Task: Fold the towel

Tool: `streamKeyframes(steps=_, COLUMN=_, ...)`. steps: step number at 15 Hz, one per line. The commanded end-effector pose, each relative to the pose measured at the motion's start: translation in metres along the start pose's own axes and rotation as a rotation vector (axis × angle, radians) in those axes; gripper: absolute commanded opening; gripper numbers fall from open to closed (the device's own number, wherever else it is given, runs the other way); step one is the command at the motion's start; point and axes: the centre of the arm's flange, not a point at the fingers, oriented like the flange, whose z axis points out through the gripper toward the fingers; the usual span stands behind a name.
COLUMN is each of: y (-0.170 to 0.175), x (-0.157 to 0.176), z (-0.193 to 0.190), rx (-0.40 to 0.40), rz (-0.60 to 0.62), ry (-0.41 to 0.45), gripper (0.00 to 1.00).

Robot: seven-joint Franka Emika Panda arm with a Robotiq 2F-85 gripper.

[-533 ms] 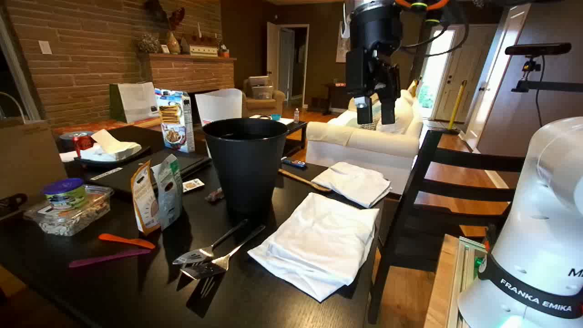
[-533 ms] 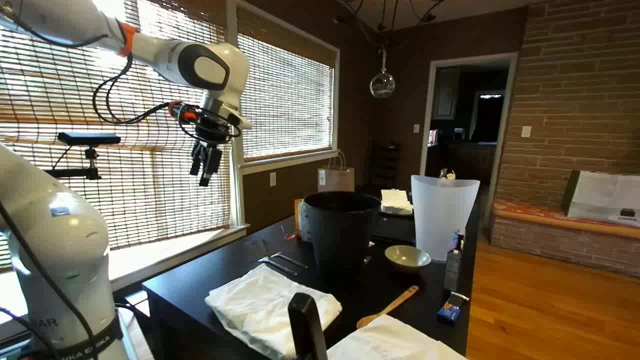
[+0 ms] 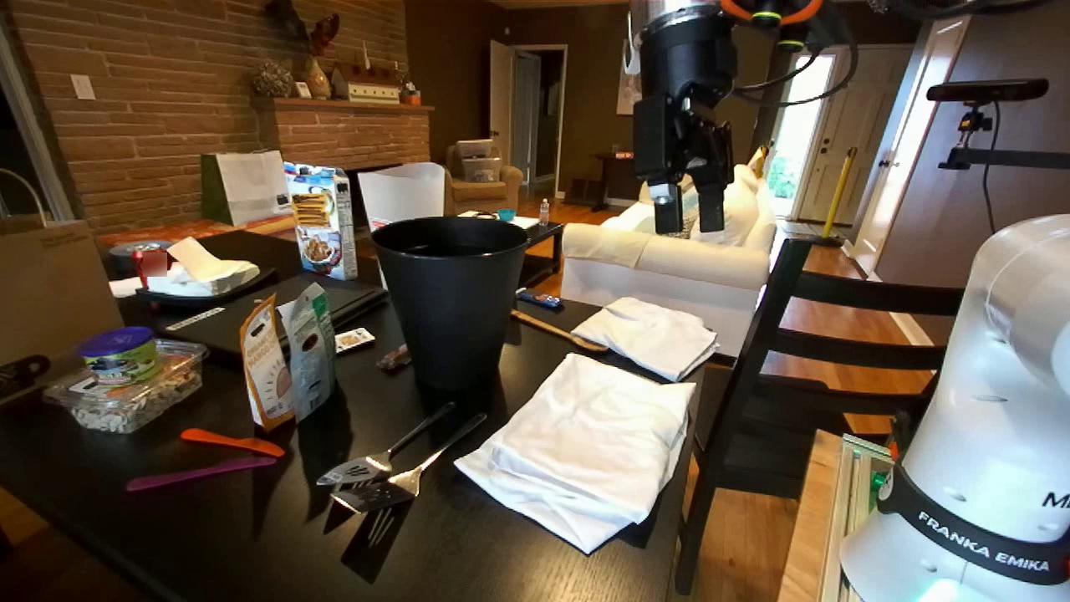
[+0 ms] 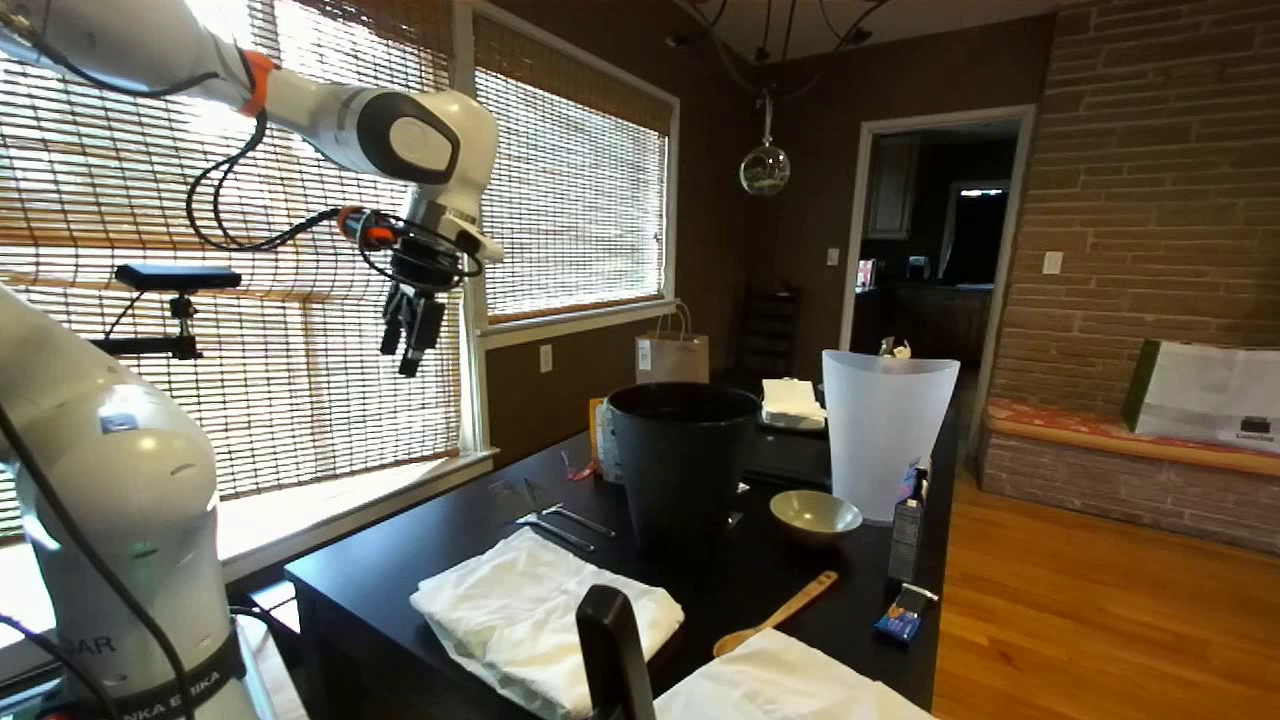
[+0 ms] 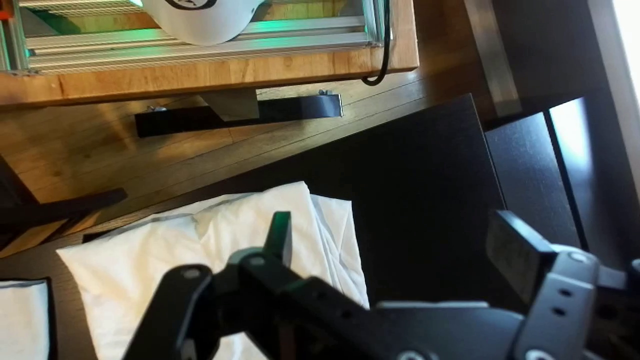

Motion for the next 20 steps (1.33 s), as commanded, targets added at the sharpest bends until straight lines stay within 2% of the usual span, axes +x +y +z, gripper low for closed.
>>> streamKeyframes(steps=1, y=-0.009, x=0.019, z=0.033, rx=-0.063, rz=-0.031, ry=-0.035, gripper=1.00)
streamKeyframes(steps=3, y=-0.017, x=0.029, z=0.055, rx=-0.118, rz=-0.059, ry=-0.007, gripper=1.00)
streamKeyframes(steps=7, y=-0.034, x=0.047, z=0.097, rx=-0.256, rz=-0.159, ry=0.121, gripper=1.00)
streamKeyframes(steps=10, y=-0.041, x=0.055, z=0.132, rx=-0.271, rz=-0.201, ry=0.200, gripper=1.00)
streamKeyframes(steps=14, y=-0.042, x=0.065, z=0.172, rx=-0.266, rz=-0.211, ry=0.258, gripper=1.00)
streamKeyframes(steps=17, y=-0.037, x=0.074, z=0.199, rx=-0.288, rz=-0.211, ry=0.260, gripper=1.00)
streamKeyframes(steps=18, y=-0.036, x=0.077, z=0.210, rx=-0.313, rz=-0.235, ry=0.229, gripper=1.00)
streamKeyframes(steps=19, y=-0.038, x=0.067, z=0.185, rx=-0.277, rz=-0.228, ry=0.242, gripper=1.00)
streamKeyframes(steps=20, y=-0.038, x=0.069, z=0.191, rx=-0.281, rz=-0.230, ry=0.227, gripper=1.00)
